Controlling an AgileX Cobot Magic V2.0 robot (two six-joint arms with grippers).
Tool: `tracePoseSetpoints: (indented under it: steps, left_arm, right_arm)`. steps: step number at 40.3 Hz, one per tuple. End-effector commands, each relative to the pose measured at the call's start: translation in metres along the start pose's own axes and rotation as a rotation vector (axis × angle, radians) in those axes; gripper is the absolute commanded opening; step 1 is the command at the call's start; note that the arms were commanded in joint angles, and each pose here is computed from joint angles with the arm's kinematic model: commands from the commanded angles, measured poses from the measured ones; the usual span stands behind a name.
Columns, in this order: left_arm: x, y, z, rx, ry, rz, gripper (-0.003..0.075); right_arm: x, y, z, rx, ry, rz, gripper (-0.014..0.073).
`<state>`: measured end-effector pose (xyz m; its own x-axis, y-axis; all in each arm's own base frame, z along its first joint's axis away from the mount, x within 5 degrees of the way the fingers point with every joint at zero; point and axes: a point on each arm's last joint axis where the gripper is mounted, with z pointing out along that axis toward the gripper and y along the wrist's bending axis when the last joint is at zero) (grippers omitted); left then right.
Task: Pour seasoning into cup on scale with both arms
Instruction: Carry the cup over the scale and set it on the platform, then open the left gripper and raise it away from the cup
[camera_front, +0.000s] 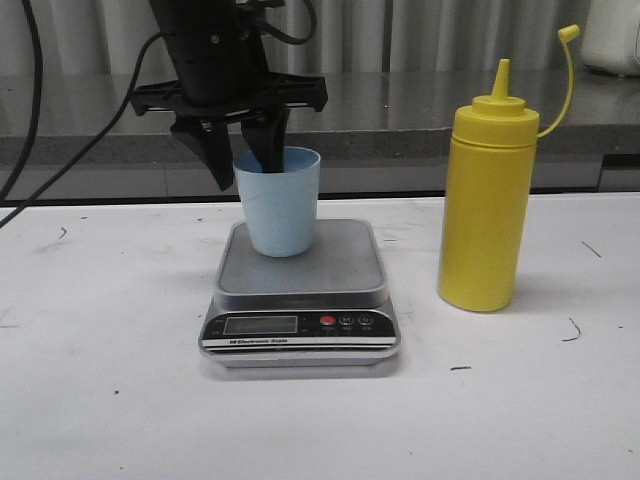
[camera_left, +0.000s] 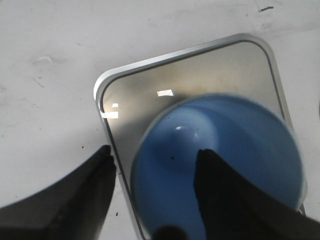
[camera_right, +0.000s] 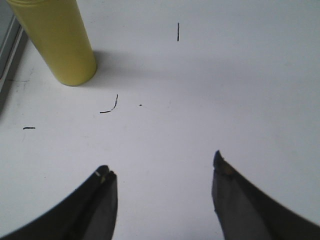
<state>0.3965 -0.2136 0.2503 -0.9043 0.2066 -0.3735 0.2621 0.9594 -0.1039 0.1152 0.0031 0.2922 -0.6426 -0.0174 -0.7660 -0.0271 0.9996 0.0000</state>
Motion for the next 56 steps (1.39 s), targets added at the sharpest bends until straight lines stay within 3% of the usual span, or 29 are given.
tracePoseSetpoints:
  steps: [1,9,15,26,36,56]
  left_arm:
    - [-0.012,-0.007,-0.036,0.045,-0.132,0.002,0.0424]
    - [-0.013,-0.008,-0.062,0.058,-0.191,0.029,0.0421]
    - [-0.007,-0.014,-0.112,0.039,-0.301,0.131,0.0421]
    - [0.040,-0.012,-0.201,0.032,-0.531,0.212,0.0421]
    - [0.101,0.014,-0.224,-0.020,-0.558,0.246,0.0421]
    - [0.214,0.049,-0.244,0.050,-0.716,0.233,0.0421]
  right_arm:
    - [-0.014,-0.001,-0.005,0.013,-0.085,-0.014,0.0440]
    - [-0.014,-0.001,-0.005,0.013,-0.085,-0.014,0.0440]
    - [-0.014,-0.001,-0.005,0.013,-0.085,-0.014,0.0440]
    - [-0.014,-0.001,-0.005,0.013,-0.085,-0.014,0.0440]
    - [-0.014,-0.001,-0.005,0.013,-0.085,-0.014,0.0440]
    - [-0.014,-0.001,-0.005,0.013,-0.085,-0.014,0.0440]
